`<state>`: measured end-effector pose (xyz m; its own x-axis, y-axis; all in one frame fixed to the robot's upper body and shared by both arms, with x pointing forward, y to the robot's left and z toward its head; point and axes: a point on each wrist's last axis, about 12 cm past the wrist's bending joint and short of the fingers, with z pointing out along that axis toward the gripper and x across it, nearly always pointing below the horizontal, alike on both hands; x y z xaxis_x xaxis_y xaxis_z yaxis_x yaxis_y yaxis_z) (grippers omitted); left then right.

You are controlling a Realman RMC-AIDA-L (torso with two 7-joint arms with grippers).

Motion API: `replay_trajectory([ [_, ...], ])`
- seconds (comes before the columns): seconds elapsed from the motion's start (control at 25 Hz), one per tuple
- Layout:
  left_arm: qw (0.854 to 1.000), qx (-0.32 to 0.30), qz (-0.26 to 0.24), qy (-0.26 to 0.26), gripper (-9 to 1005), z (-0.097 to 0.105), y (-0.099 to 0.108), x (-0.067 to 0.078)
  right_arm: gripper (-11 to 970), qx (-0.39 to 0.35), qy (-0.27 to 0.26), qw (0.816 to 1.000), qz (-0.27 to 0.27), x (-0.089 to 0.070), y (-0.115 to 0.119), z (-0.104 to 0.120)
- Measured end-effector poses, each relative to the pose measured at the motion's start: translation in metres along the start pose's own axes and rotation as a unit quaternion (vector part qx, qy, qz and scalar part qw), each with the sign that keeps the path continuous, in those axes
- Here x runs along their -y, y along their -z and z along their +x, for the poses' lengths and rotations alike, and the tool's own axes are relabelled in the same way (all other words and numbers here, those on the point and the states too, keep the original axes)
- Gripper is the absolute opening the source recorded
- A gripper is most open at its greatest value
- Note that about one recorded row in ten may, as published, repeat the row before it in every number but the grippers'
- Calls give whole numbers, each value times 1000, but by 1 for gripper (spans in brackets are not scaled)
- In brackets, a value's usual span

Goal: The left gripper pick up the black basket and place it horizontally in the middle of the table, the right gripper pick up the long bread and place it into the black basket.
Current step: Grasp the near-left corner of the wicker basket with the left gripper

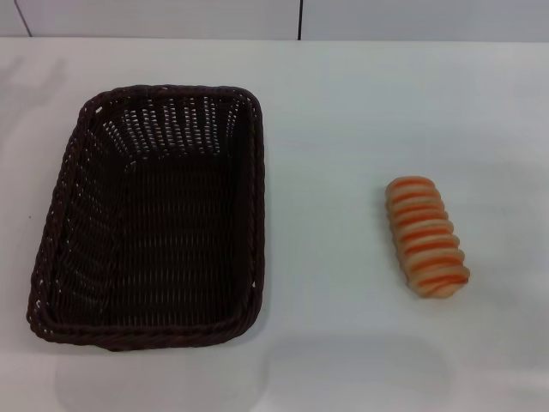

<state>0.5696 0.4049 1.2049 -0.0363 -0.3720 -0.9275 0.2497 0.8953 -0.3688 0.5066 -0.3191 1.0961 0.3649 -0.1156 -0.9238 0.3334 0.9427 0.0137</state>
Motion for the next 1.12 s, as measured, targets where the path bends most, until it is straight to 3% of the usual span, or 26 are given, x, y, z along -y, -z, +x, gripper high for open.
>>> replay_trajectory([
  [0.32,995,-98,10,-1,796,-21,-3,14,627,-1,-3,1000,0,-1,0,0],
  [0.36,988,-153,22,-3,796,-27,-4,23,627,-1,-3,1000,-1,-1,0,0],
  [0.6,964,-264,13,-29,796,-34,-7,44,626,-10,-6,1000,-4,-3,-1,1],
  [0.68,948,-315,-4,-45,795,-34,-8,53,626,-14,-7,1000,-5,-3,-1,2],
  [1.12,898,-430,-38,-81,795,-10,-18,79,624,-18,-8,1000,-12,-7,-4,4],
])
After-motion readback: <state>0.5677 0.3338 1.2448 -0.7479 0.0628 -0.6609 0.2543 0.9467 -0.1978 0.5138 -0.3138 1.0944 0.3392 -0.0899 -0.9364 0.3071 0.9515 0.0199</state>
